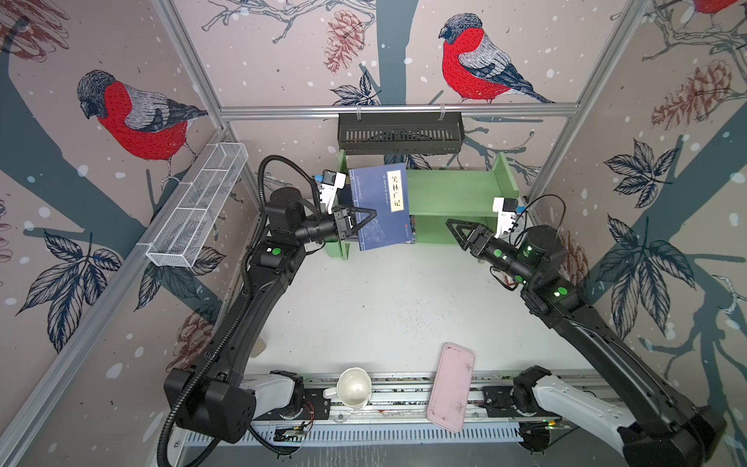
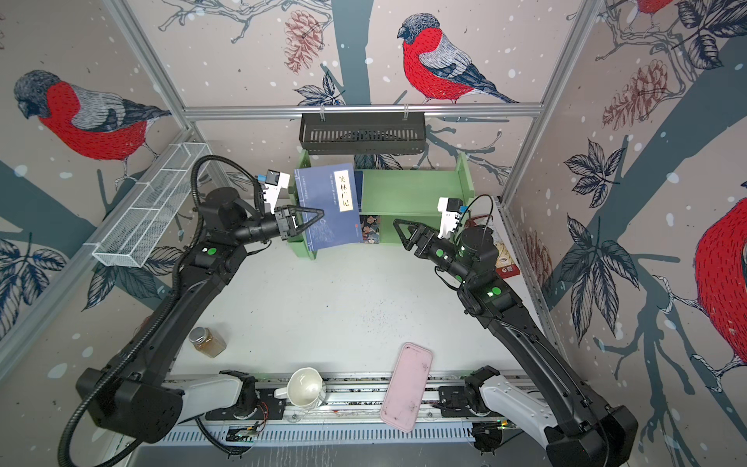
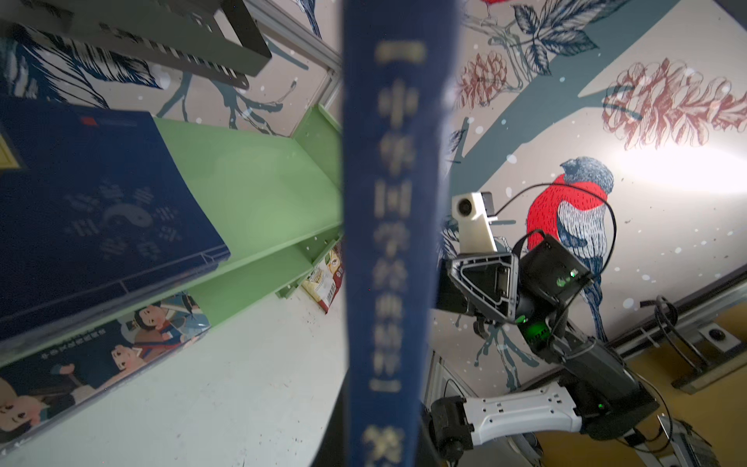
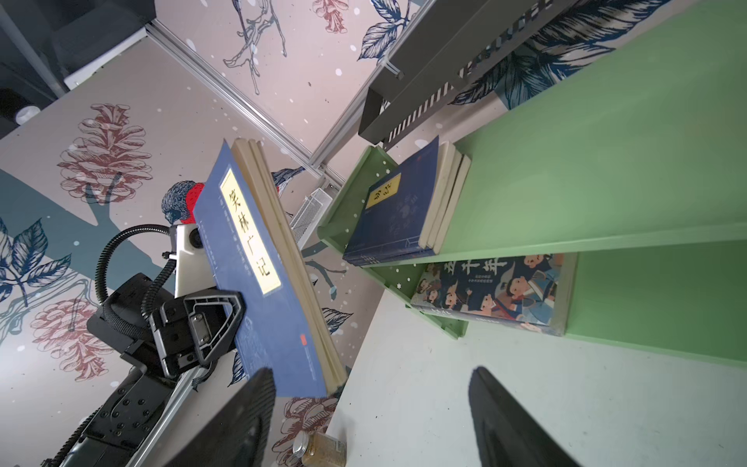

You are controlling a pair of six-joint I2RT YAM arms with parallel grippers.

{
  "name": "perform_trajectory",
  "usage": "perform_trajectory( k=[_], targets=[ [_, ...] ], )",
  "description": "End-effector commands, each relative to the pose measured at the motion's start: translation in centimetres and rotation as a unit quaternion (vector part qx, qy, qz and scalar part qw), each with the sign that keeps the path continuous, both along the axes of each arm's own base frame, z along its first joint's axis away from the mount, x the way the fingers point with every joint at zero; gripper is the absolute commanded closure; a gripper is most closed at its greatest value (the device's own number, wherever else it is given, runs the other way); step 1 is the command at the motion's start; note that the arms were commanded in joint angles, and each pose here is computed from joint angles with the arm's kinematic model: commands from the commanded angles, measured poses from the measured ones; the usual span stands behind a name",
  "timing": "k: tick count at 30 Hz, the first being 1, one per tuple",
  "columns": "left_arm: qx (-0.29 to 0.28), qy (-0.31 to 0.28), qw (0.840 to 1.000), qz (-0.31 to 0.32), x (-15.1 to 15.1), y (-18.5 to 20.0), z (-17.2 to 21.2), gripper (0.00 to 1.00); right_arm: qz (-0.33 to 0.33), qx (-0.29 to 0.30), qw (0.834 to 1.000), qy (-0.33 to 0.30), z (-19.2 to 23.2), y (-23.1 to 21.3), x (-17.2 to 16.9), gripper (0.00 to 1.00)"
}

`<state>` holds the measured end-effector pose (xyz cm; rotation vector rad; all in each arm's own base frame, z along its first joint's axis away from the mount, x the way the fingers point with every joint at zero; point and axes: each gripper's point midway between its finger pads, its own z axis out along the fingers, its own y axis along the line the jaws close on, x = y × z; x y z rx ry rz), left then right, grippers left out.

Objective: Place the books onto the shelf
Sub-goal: 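Carry the book to the shelf top with left gripper while right gripper grasps it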

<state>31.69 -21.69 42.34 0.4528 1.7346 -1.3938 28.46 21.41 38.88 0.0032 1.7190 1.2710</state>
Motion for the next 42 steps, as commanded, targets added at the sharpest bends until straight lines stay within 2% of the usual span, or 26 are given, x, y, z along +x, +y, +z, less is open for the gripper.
perform_trajectory(
  k=[1,6,11,17,27,33,38,42],
  targets=[
    [-0.052,-0.018,0.997,0.045,2.0,1.2,3.5,1.00,0.000,0.038,0.998,-0.042,3.0,0.5,-0.7,0.24],
    [-0.098,0.002,0.993,0.068,4.3,3.1,4.6,1.00,0.033,0.047,0.997,-0.052,4.3,2.8,-1.7,0.23],
    [-0.130,0.017,0.989,0.070,5.2,3.8,5.3,1.00,0.062,0.053,0.995,-0.055,4.8,5.7,-1.8,0.22],
    [-0.176,0.030,0.983,0.047,4.4,3.8,6.1,1.00,0.093,0.069,0.991,-0.061,5.0,9.6,-1.5,0.20],
    [-0.226,0.078,0.970,0.031,3.2,4.0,5.0,1.00,0.131,0.093,0.985,-0.063,5.3,14.9,0.4,0.19],
    [-0.230,0.076,0.970,0.029,2.4,3.8,5.1,1.00,0.147,0.120,0.980,-0.067,5.5,16.4,1.0,0.19],
    [-0.235,0.096,0.967,0.030,2.3,3.5,4.2,1.00,0.155,0.132,0.976,-0.074,5.7,17.4,1.3,0.24],
    [-0.237,0.103,0.966,0.033,2.2,3.5,3.7,1.00,0.161,0.141,0.974,-0.076,5.9,18.0,1.6,0.33]
  ],
)
